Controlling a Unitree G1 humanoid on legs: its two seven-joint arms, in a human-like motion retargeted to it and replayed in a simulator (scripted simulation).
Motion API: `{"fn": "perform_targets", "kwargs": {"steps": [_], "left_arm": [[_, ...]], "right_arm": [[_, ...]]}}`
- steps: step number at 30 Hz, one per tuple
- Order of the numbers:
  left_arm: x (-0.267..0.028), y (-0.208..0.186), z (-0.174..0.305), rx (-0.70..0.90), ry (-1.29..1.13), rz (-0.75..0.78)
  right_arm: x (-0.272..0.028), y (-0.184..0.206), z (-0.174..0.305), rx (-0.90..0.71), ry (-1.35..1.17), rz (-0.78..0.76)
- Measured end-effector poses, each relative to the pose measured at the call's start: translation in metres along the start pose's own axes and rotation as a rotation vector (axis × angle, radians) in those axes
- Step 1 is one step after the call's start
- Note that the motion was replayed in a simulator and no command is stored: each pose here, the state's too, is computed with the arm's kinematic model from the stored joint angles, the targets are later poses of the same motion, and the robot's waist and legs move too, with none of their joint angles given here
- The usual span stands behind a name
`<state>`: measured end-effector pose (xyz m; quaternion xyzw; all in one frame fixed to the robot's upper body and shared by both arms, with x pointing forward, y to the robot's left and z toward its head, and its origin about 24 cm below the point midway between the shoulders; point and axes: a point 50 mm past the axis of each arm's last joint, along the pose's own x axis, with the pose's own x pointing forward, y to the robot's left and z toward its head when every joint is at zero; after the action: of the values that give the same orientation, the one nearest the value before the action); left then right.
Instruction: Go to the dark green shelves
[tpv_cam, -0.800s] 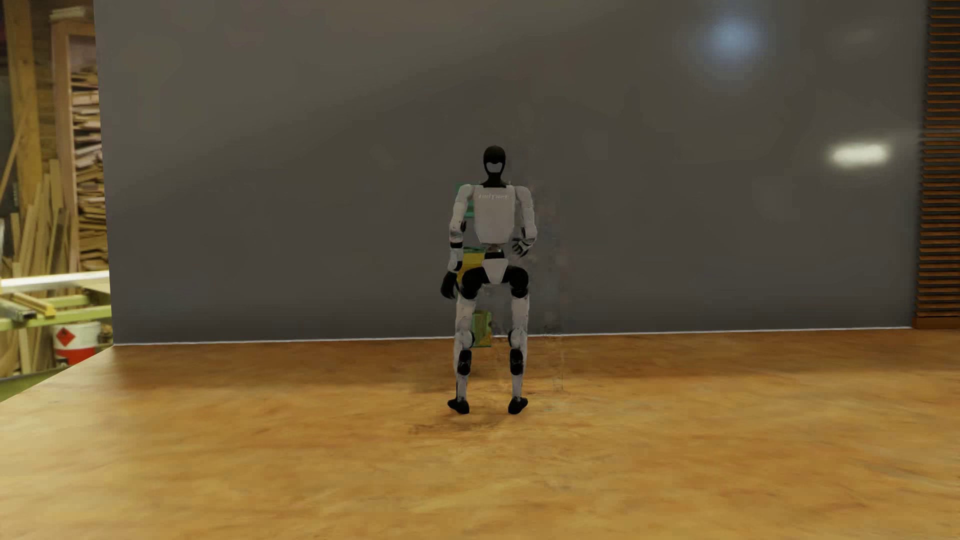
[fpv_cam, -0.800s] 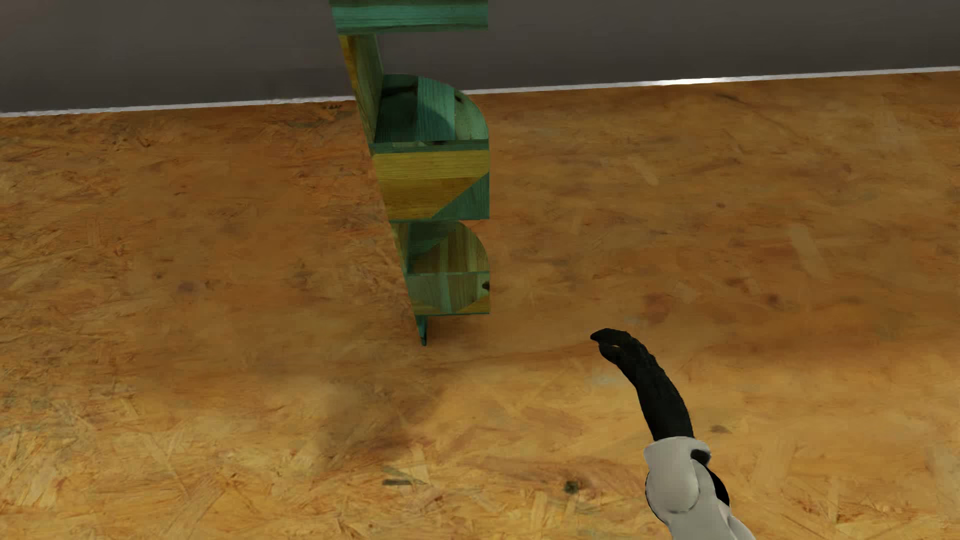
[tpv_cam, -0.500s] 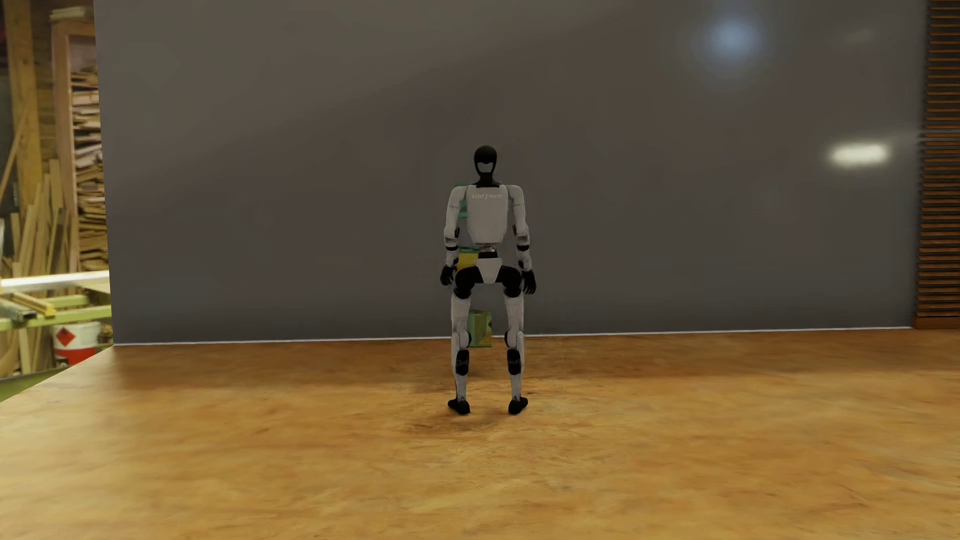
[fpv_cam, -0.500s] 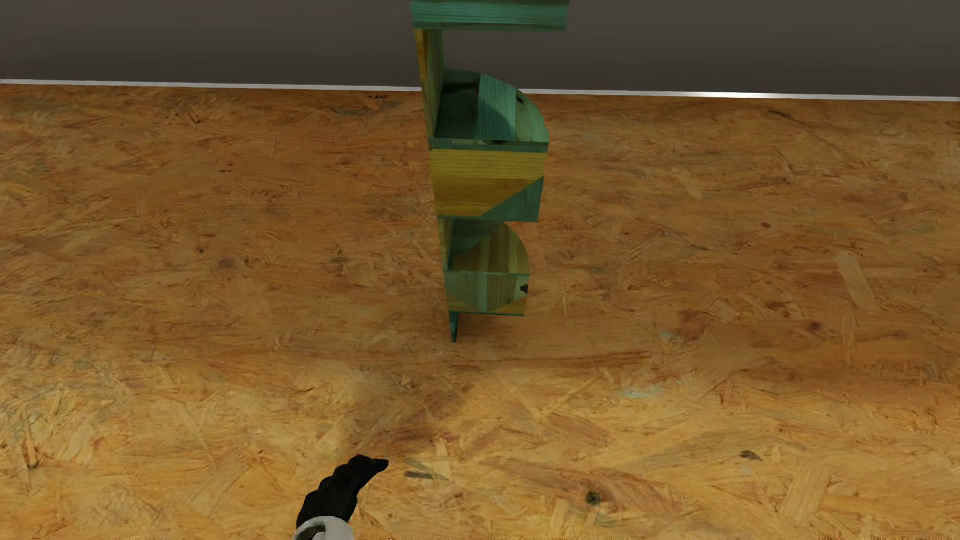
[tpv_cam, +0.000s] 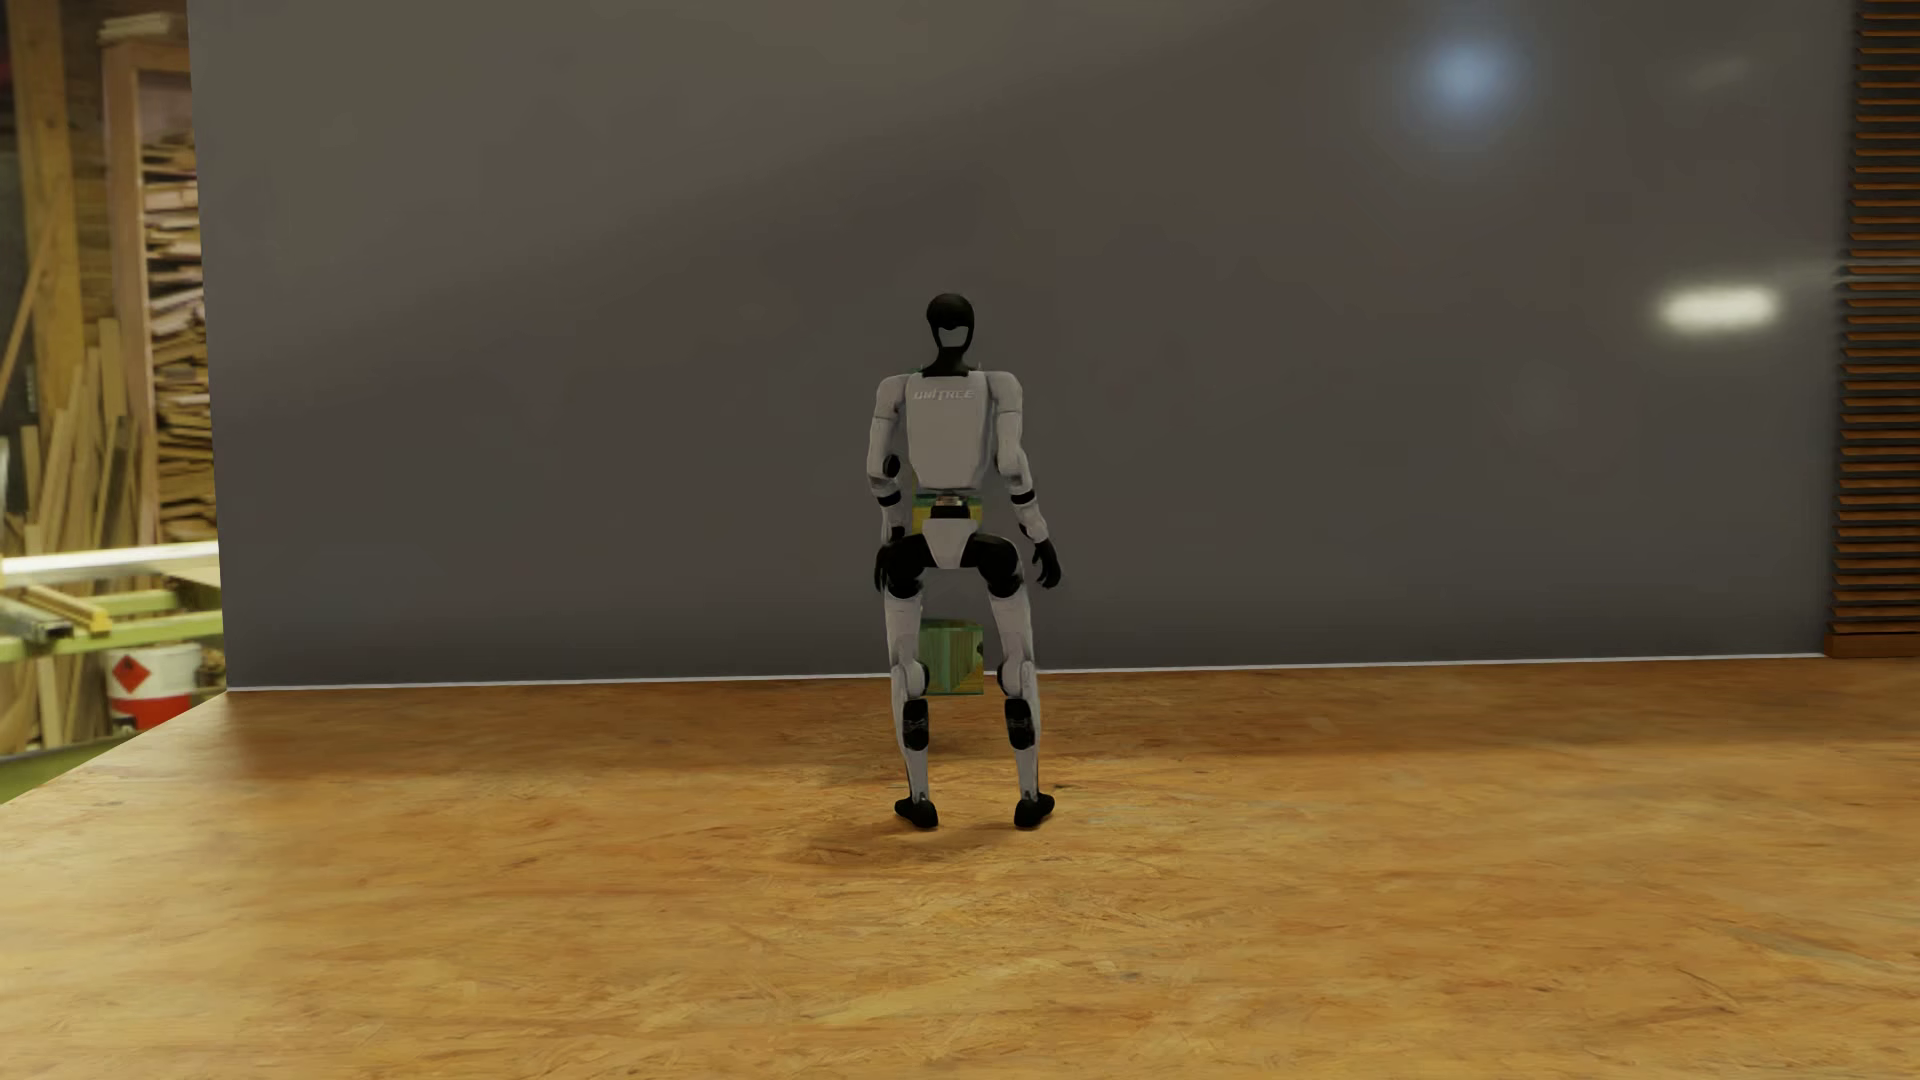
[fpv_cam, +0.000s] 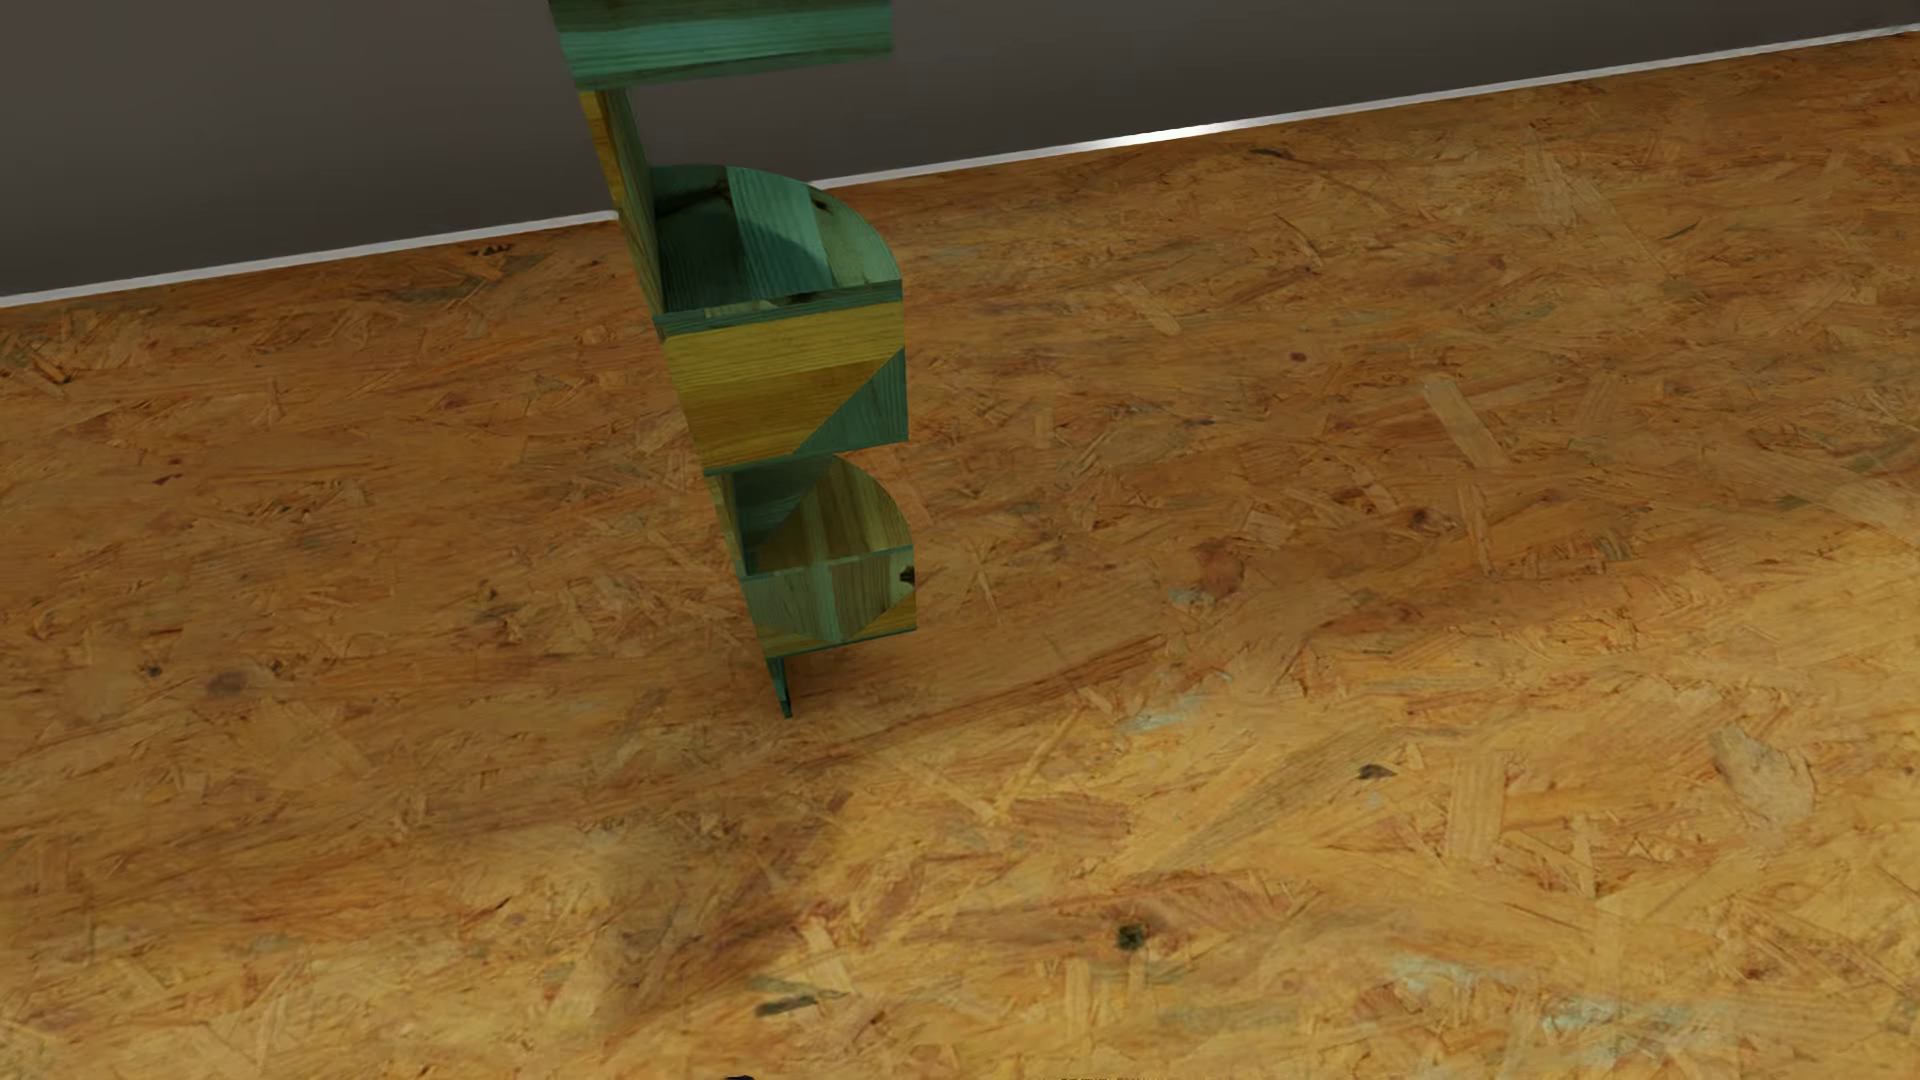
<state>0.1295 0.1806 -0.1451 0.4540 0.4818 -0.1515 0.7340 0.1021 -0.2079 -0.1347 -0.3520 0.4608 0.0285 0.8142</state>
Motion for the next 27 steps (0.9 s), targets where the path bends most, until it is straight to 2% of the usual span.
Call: {"fn": "perform_targets", "kwargs": {"steps": [3, 6, 10, 19, 23, 27], "left_arm": [[-0.009, -0.035, -0.03, 0.012, 0.09, -0.098], [-0.014, -0.046, -0.042, -0.024, 0.116, -0.113], [-0.01, -0.031, -0.031, -0.037, 0.07, -0.055], [-0.005, 0.03, 0.037, -0.064, -0.22, 0.13], [-0.007, 0.031, 0.03, -0.086, -0.221, 0.156], [-0.006, 0.008, -0.002, -0.081, -0.069, 0.089]], "right_arm": [[0.004, -0.005, 0.019, -0.024, -0.091, -0.001], [0.005, 0.0, 0.026, -0.035, -0.11, 0.02], [0.005, 0.008, 0.014, -0.088, -0.05, 0.087], [0.001, -0.003, -0.02, -0.111, 0.062, 0.047], [-0.002, 0.001, -0.025, -0.11, 0.075, 0.065], [-0.004, 0.005, -0.024, -0.129, 0.053, 0.09]]}}
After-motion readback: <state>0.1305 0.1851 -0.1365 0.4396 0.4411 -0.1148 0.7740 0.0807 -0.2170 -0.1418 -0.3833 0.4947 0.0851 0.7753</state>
